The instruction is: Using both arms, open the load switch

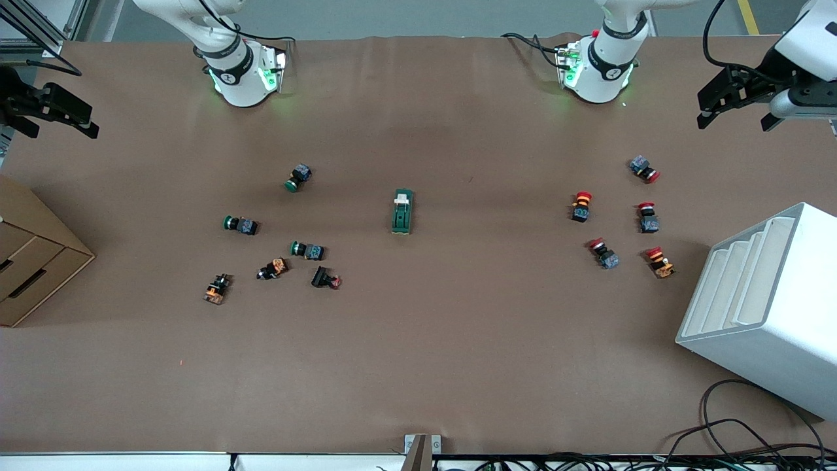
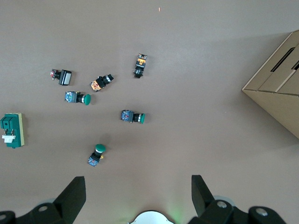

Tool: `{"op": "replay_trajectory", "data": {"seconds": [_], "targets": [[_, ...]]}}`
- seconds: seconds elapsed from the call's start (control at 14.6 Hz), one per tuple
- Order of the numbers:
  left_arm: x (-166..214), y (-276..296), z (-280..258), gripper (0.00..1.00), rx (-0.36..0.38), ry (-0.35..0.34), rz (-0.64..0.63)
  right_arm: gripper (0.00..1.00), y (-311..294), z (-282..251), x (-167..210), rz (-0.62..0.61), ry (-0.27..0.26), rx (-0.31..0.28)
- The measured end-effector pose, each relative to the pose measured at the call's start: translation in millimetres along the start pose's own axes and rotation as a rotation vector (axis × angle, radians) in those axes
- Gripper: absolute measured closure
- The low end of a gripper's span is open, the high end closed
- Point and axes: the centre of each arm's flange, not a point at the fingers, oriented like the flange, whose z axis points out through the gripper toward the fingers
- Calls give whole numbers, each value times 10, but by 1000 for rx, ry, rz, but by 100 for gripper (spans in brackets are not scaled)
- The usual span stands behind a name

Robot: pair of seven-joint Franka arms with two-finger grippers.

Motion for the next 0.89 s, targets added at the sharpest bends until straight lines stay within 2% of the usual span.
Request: {"op": "replay_trajectory", "data": {"seconds": [0.41,0.89], "targets": [[-22,-23,90,0,3,-47,-76,0,-23,1,-1,-3,-1,23],[3,-71,11,0,0,-31,-86,0,-24,0,-5,-23,-2,24]]}}
